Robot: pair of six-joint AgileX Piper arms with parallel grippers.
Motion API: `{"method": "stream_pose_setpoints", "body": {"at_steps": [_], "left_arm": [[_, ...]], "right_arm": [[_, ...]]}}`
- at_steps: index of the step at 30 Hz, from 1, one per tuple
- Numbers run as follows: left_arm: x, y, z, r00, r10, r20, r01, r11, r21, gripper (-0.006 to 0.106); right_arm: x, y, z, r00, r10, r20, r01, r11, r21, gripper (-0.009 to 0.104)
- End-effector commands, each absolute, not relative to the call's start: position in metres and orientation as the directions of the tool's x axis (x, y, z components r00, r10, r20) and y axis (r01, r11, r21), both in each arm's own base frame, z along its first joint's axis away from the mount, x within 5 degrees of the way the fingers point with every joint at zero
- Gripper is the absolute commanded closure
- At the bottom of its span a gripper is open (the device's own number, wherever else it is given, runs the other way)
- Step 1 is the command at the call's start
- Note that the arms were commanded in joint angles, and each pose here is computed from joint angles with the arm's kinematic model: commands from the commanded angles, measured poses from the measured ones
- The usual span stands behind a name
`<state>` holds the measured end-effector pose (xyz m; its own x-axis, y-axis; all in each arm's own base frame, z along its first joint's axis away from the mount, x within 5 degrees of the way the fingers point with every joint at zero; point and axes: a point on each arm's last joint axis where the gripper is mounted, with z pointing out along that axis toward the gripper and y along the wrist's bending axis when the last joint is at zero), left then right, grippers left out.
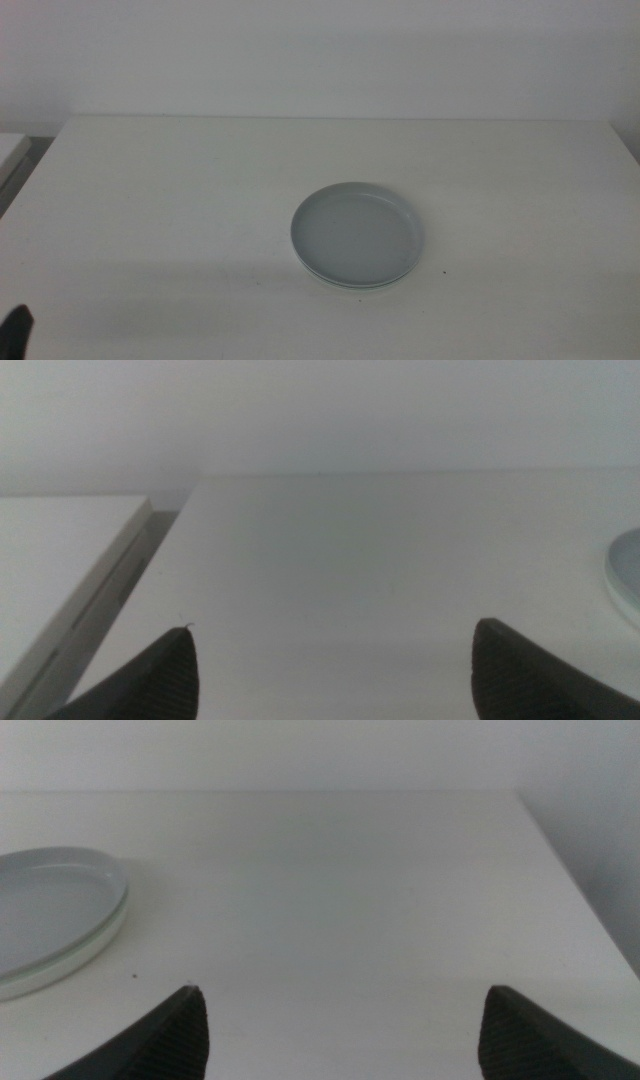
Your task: Stack the three bowls on top of each other.
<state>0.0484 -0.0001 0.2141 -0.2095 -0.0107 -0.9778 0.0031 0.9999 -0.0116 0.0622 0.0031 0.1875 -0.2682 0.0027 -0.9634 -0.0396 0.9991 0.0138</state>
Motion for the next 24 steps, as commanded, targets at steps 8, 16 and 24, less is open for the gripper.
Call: {"method": "stream_pose_setpoints", "body": {"at_steps": [8, 16, 24], "left_arm": [[0.055, 0.0, 0.19, -0.17, -0.011, -0.985, 0.005, 1.0, -0.012, 0.007], [0.054, 0.0, 0.186, -0.208, 0.011, -0.978, 0.002, 1.0, 0.011, 0.007], [0.054, 0.0, 0.186, -0.21, 0.013, -0.978, 0.002, 1.0, 0.013, 0.007]], "right_arm": [[0.055, 0.0, 0.188, -0.189, -0.014, -0.982, 0.004, 1.0, -0.015, 0.002], [0.055, 0.0, 0.189, -0.178, -0.011, -0.984, 0.004, 1.0, -0.011, 0.002], [0.055, 0.0, 0.189, -0.178, -0.011, -0.984, 0.004, 1.0, -0.011, 0.002]]}}
